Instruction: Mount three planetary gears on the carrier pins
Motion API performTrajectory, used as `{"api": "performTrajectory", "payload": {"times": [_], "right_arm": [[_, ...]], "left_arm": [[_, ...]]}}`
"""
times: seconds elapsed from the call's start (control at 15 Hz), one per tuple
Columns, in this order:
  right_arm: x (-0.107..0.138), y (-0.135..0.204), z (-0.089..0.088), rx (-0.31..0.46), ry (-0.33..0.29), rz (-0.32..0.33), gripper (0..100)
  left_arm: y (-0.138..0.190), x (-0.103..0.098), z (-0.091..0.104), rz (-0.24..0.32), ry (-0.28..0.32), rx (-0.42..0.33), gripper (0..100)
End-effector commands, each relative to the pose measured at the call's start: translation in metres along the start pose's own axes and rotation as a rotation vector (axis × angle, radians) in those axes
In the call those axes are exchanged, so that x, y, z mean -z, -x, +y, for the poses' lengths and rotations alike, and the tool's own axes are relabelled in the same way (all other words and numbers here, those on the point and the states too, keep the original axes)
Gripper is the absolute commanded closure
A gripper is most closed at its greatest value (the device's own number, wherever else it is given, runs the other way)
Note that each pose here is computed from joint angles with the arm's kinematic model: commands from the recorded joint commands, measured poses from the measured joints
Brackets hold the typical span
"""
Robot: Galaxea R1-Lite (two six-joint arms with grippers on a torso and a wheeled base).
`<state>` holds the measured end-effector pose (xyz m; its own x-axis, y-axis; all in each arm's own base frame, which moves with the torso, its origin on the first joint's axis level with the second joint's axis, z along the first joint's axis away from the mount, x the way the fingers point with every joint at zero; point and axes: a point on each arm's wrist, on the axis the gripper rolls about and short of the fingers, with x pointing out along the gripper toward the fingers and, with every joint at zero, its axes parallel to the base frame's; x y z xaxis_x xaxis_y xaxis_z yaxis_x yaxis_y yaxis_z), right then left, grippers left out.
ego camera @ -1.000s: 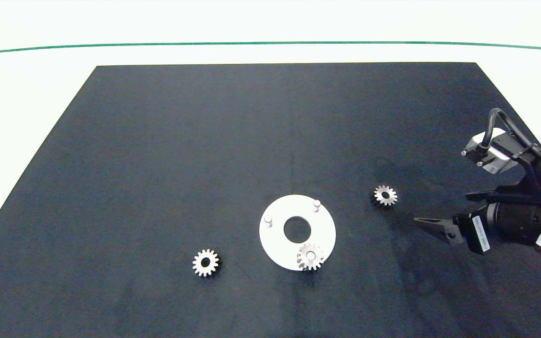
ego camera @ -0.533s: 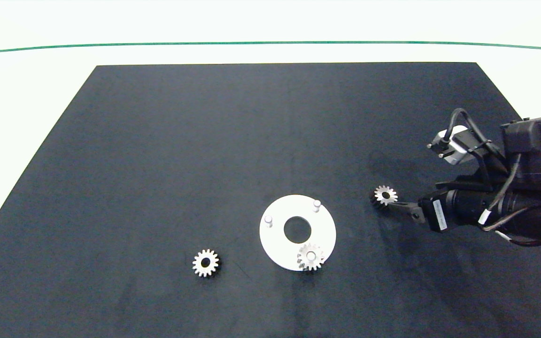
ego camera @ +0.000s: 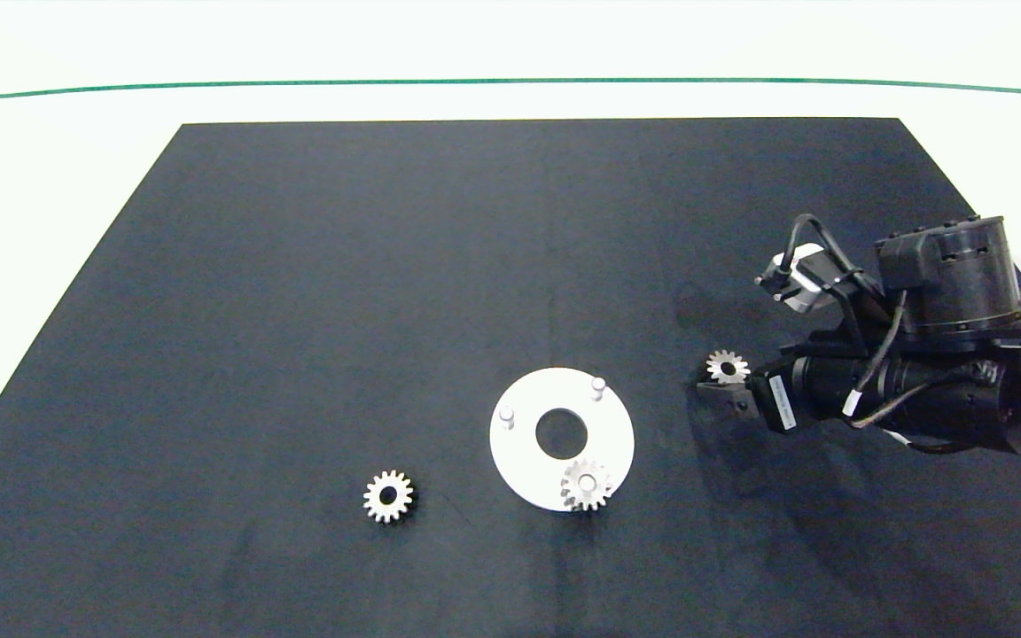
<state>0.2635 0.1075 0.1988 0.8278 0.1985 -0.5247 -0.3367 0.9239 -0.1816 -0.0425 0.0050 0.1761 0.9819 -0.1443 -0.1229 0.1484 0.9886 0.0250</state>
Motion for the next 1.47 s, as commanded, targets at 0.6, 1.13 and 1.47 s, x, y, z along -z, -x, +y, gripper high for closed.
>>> {"api": "performTrajectory", "payload": {"times": [0.6,1.13,1.47], "right_arm": [[0.001,-0.018,0.003,-0.005,0.006,0.031,10],[0.001,-0.029,0.005,-0.008,-0.007,0.049,27],[-0.003,-0.031,0.005,-0.004,-0.009,0.027,36]], "left_arm": [[0.001,0.0,0.0,0.0,0.0,0.0,0],[0.001,0.0,0.0,-0.002,0.0,0.0,0],[0.001,0.0,0.0,-0.002,0.001,0.001,0]]}}
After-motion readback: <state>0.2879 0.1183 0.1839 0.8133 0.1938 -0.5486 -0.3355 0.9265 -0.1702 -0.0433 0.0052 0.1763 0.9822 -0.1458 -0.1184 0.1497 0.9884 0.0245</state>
